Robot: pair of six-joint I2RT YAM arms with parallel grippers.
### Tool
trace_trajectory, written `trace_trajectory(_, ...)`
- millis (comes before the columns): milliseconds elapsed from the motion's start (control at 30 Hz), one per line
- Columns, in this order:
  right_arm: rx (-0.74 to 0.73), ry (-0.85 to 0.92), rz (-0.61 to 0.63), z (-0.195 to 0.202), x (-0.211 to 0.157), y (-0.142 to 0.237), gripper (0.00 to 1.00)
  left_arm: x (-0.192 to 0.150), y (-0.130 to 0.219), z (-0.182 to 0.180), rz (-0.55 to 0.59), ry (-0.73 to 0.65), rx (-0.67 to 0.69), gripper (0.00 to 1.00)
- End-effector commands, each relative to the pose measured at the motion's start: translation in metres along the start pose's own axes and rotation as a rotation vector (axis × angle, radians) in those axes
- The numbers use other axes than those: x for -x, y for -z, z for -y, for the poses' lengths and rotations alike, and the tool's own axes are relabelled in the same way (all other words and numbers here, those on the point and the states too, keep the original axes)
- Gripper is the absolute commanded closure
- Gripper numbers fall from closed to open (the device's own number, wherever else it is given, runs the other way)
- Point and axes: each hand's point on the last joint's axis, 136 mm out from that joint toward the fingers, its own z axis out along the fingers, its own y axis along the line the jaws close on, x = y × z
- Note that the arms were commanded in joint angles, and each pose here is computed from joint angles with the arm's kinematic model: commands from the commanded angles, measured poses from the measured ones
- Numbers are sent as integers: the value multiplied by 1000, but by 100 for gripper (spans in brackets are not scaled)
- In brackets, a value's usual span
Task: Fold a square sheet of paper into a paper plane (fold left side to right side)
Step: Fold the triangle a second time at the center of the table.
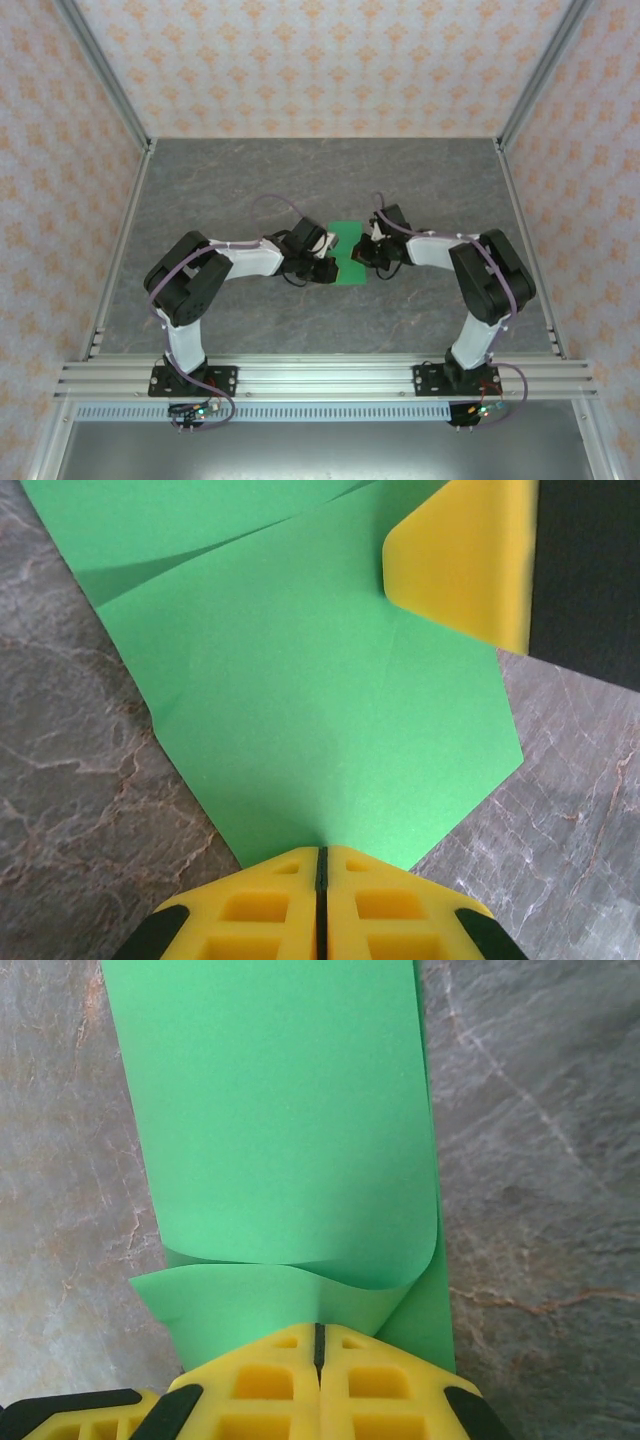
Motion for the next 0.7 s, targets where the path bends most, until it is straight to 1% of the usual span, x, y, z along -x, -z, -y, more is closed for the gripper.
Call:
trace_trajectory(0, -137, -19, 54, 38, 19, 1, 98, -54, -11, -41, -152, 56, 150, 91)
trace_trajectory(333, -139, -45, 95, 49, 51, 15, 98, -53, -8, -39, -144, 55, 145, 91)
trace_trajectory(500, -89, -34, 122, 31, 62, 30, 98, -47, -7, -34, -124, 54, 132, 91)
trace_trajectory(667, -15, -36, 133, 11, 51, 43, 98, -38, -3, -26, -99, 47, 115, 90)
